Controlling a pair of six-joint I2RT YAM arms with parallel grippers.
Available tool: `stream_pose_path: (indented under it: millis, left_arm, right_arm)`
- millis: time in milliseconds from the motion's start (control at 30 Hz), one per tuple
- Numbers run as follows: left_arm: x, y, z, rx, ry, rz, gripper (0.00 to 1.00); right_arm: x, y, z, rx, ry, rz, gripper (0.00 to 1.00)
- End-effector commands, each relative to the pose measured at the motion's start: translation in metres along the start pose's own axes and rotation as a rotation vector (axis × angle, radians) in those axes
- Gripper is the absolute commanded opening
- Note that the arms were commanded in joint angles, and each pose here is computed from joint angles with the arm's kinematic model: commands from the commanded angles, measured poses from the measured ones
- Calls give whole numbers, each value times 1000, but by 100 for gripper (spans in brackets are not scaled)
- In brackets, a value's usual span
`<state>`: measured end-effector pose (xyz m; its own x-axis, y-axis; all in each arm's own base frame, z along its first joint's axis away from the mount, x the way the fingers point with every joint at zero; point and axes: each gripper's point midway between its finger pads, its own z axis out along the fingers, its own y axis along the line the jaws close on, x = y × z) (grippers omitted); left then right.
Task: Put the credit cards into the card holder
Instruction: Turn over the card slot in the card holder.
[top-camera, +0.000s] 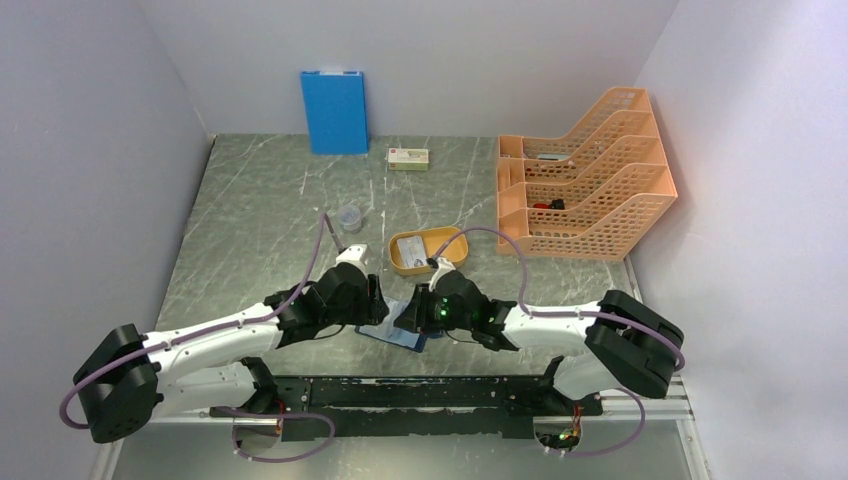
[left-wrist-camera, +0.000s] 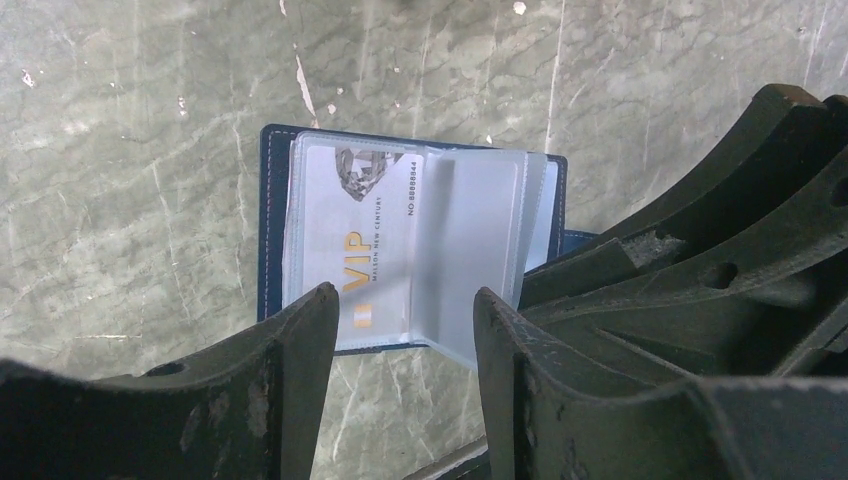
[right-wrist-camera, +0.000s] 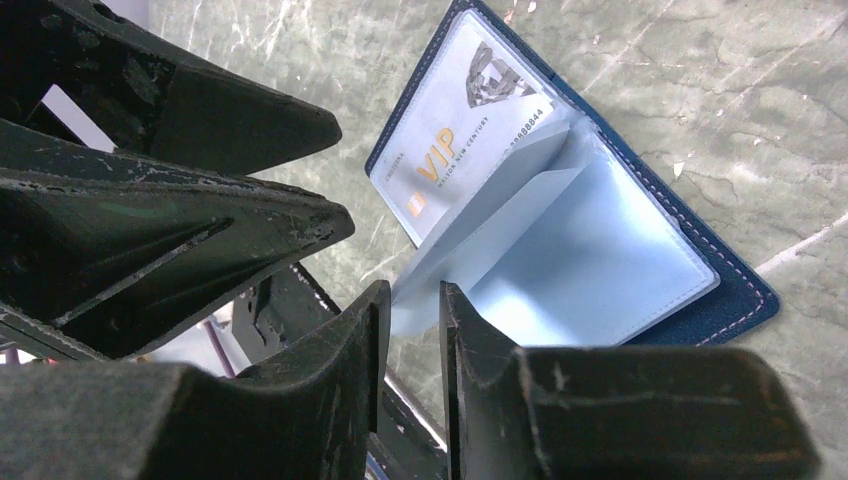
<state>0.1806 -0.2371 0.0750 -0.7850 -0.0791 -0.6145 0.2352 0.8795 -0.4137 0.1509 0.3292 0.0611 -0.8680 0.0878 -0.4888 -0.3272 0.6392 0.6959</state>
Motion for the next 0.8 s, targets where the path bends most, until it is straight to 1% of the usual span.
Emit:
stream_pose_path:
  millis: [0, 433, 767]
  left_arm:
    - [1, 3, 2, -5, 4, 13, 57]
    - [-7, 17, -10, -73, -45, -18, 58]
    - [-12, 28, -22, -113, -91, -64, 59]
  right_arm:
    - [-5, 6, 4, -7, -5, -16, 28]
    - [-10, 17, 14, -29, 5, -27, 31]
    - [-13, 26, 34, -46, 29, -16, 33]
